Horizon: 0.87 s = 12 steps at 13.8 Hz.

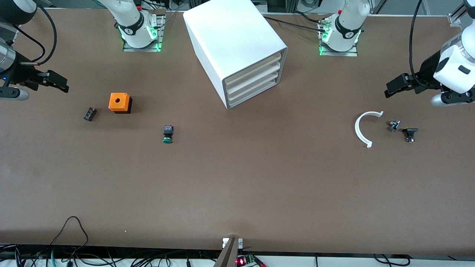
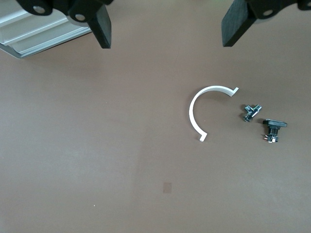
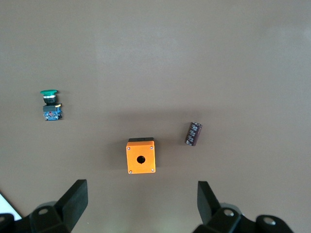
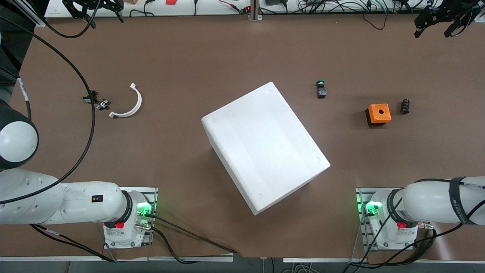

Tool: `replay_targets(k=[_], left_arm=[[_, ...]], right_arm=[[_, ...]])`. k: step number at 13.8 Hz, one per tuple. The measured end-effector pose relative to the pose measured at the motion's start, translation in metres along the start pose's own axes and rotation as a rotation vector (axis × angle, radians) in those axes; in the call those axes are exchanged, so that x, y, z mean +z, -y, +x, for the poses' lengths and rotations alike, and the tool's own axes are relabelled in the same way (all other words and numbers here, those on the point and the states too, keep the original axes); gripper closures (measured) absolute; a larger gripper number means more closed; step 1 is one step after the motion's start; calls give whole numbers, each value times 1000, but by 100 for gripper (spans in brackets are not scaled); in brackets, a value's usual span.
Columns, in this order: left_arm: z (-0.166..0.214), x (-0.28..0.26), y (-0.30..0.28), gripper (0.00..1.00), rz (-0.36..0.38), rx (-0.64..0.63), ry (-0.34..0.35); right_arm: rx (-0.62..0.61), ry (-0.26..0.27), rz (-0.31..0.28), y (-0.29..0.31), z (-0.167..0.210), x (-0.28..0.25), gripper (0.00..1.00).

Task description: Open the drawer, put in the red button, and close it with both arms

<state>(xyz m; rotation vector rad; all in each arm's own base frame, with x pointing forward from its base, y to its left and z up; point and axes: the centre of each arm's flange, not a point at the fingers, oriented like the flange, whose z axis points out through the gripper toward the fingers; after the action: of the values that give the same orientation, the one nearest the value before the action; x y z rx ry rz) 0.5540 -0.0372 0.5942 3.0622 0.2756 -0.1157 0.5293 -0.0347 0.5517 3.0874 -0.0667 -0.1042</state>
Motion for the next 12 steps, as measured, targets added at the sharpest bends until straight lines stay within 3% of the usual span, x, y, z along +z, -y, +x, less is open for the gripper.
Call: replay_targets(k=[12], left_arm=[[1,7,-2,0,6,5,21]], right_arm=[[1,-4,0,0,0,-1,0]])
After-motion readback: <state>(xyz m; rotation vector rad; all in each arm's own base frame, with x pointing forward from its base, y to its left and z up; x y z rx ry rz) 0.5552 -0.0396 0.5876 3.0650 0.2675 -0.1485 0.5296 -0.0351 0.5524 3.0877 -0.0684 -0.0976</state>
